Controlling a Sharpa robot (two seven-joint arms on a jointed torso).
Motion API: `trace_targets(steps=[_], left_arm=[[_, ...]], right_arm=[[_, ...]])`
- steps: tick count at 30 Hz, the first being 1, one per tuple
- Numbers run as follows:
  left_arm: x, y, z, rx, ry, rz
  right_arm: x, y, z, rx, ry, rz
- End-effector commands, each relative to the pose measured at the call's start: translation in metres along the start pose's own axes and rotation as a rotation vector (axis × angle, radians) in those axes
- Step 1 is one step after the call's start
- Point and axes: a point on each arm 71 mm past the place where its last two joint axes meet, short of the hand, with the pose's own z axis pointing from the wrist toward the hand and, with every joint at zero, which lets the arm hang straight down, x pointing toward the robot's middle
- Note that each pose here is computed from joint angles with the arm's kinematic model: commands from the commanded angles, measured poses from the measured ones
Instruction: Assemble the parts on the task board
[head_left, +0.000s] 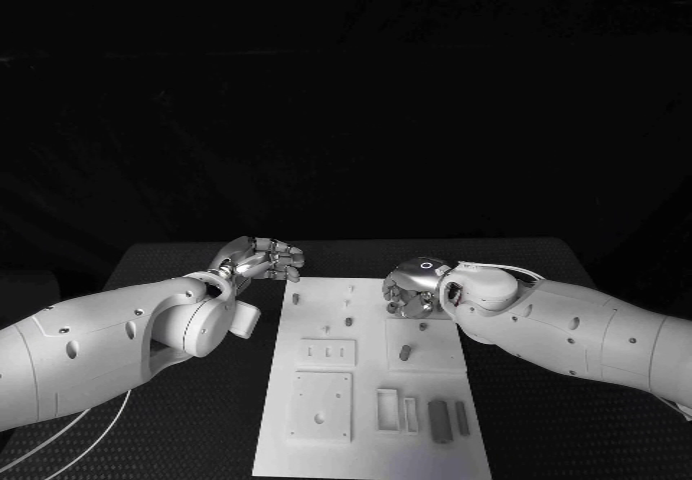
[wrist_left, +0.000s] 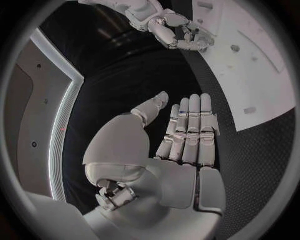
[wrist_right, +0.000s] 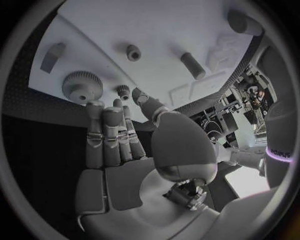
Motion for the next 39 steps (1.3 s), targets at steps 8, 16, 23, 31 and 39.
trace_targets(steps=[8,16,23,31,39], left_arm=[[0.0002,-0.0034,-0.0006,0.015,0.01,-0.008],[-0.0002,-0.0045,-0.0004,0.016,0.009,-0.008],[-0.0002,-0.0049,-0.0005,0.014,0.011,-0.012],[0.001,-0.0051,-0.0009,0.011,0.016,-0.018],[0.0004,-0.0056,-0.001,0.012,0.015,-0.018]], right_arm=[[-0.0005,0.0048,0.0037,0.0,0.0,-0.053],[0.0009,0.0034,0.0055,0.005,0.01,-0.061],[0.0025,0.0037,0.0068,0.006,0.019,-0.066],[0.0069,0.0041,0.0085,0.009,0.033,-0.069],[0.0081,0.0074,0.0102,0.003,0.038,-0.072]])
